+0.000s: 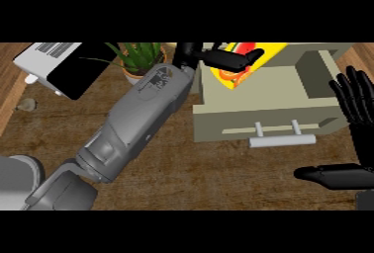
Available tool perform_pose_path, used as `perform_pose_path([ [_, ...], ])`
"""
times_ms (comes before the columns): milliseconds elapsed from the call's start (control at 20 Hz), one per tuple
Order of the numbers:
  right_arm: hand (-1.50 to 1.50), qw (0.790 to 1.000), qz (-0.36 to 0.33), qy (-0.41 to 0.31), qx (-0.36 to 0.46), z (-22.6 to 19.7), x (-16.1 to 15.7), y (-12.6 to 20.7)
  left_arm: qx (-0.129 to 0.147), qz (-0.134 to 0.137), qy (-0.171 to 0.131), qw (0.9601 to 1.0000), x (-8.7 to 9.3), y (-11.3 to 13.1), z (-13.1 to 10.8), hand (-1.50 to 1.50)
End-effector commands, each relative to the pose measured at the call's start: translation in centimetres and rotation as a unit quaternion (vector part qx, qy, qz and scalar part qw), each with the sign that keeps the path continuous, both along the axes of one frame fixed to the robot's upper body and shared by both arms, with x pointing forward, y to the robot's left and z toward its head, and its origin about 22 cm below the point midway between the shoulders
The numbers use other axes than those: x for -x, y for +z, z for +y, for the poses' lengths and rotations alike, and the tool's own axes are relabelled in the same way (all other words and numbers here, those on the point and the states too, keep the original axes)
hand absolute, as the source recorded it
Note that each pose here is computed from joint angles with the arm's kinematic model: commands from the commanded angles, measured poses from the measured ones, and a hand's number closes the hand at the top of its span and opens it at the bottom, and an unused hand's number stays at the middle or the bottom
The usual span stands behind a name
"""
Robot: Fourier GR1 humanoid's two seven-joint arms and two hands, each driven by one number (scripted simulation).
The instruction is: Pick up the cup, place it into the drawer and close the drawer
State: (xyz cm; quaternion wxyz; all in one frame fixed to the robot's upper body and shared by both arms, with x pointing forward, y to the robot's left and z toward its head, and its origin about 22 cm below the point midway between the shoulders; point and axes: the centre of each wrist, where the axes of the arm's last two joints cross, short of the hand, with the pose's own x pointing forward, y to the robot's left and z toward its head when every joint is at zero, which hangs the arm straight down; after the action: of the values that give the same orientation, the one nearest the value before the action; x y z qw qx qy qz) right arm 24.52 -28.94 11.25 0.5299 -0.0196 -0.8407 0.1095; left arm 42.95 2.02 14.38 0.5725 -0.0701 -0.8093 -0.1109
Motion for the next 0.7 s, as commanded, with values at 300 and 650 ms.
perform_pose_path([
  [300, -1.50, 1.000, -0.012, 0.017, 0.002, 0.9, -0.6, 0.5, -0.093, 0.028, 0.000, 0.9953, 0.8, -2.7, -0.7, -1.50],
  [650, -1.50, 1.000, -0.022, 0.019, -0.004, 0.4, 0.0, 1.2, -0.128, 0.005, 0.034, 0.9912, 1.5, -3.7, -1.1, -1.50],
])
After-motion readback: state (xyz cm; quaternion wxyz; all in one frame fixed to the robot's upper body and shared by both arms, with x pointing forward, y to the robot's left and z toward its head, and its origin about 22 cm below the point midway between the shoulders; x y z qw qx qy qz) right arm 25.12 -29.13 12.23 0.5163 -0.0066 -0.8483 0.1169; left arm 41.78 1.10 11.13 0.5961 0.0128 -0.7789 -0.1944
